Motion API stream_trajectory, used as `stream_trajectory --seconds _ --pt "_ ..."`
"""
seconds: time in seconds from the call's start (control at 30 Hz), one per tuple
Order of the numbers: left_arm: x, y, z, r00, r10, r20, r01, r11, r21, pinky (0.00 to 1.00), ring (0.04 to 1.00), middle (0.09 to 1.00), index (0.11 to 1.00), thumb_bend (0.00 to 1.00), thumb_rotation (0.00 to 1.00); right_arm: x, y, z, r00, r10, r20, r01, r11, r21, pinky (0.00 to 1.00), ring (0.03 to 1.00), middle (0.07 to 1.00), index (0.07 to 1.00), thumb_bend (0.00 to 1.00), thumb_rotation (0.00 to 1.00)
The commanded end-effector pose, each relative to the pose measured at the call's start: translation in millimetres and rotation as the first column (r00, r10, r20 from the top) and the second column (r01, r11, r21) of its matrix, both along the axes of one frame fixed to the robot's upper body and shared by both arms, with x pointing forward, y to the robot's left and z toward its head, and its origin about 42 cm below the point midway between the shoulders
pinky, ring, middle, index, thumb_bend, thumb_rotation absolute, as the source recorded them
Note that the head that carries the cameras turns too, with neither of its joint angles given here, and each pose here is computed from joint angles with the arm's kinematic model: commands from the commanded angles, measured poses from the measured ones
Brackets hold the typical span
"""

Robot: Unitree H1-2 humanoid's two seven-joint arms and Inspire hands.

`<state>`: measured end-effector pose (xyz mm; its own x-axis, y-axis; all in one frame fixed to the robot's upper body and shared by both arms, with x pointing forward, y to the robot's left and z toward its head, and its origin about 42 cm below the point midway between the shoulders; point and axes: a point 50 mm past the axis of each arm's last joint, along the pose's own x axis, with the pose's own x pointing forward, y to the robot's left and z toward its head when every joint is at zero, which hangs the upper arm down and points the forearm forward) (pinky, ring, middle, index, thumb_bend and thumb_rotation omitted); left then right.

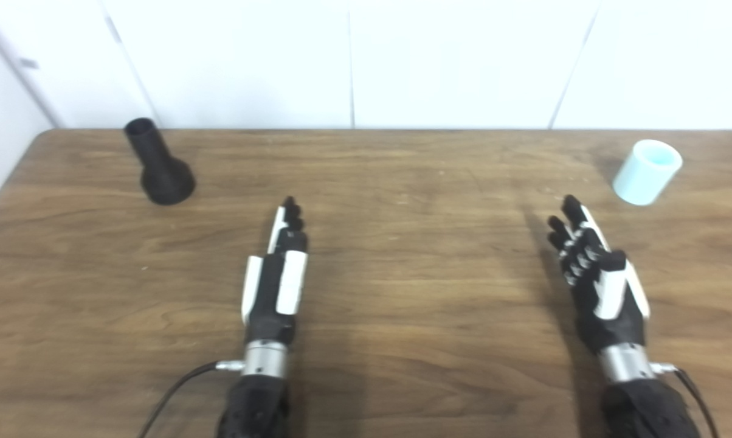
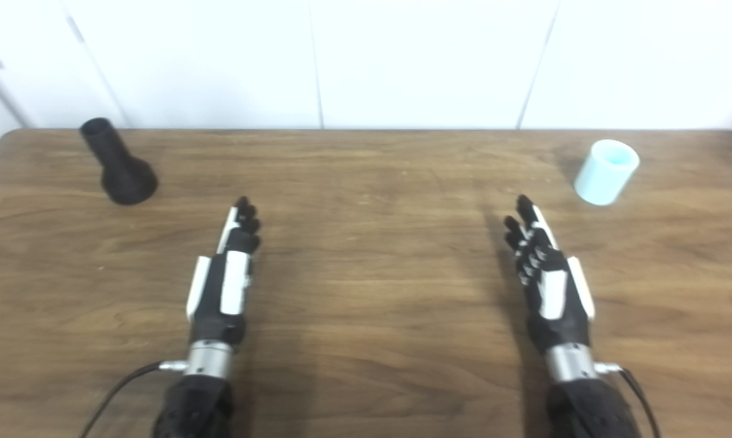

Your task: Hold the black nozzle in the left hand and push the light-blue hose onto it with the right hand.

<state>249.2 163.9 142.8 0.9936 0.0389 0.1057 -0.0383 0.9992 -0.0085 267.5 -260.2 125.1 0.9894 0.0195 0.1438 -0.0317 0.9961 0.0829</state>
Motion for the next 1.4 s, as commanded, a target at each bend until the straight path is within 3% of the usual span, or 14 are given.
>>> stream_trajectory --seconds 0.0,0.5,1.37 --pt "-2 -9 4 0.999 0.011 0.05 -0.011 1.0 -0.009 1.0 1.0 1.0 1.0 0.85 1.0 3 -17 2 0.999 -0.007 0.052 0.008 1.0 -0.022 0.96 0.956 0.994 0.97 0.76 1.0" --pt "-3 -16 -19 0.997 0.037 0.062 -0.036 0.999 -0.009 1.0 1.0 1.0 0.994 0.83 1.0 0 -27 -23 0.999 0.001 0.037 0.0 1.0 -0.018 0.93 0.947 0.987 0.958 0.76 1.0" --pt "-2 9 -37 0.994 0.071 0.078 -0.071 0.997 0.003 1.0 0.997 1.0 0.99 0.8 1.0 -3 -16 -45 0.998 0.005 0.06 -0.005 1.0 -0.003 0.96 0.963 0.999 0.955 0.74 1.0"
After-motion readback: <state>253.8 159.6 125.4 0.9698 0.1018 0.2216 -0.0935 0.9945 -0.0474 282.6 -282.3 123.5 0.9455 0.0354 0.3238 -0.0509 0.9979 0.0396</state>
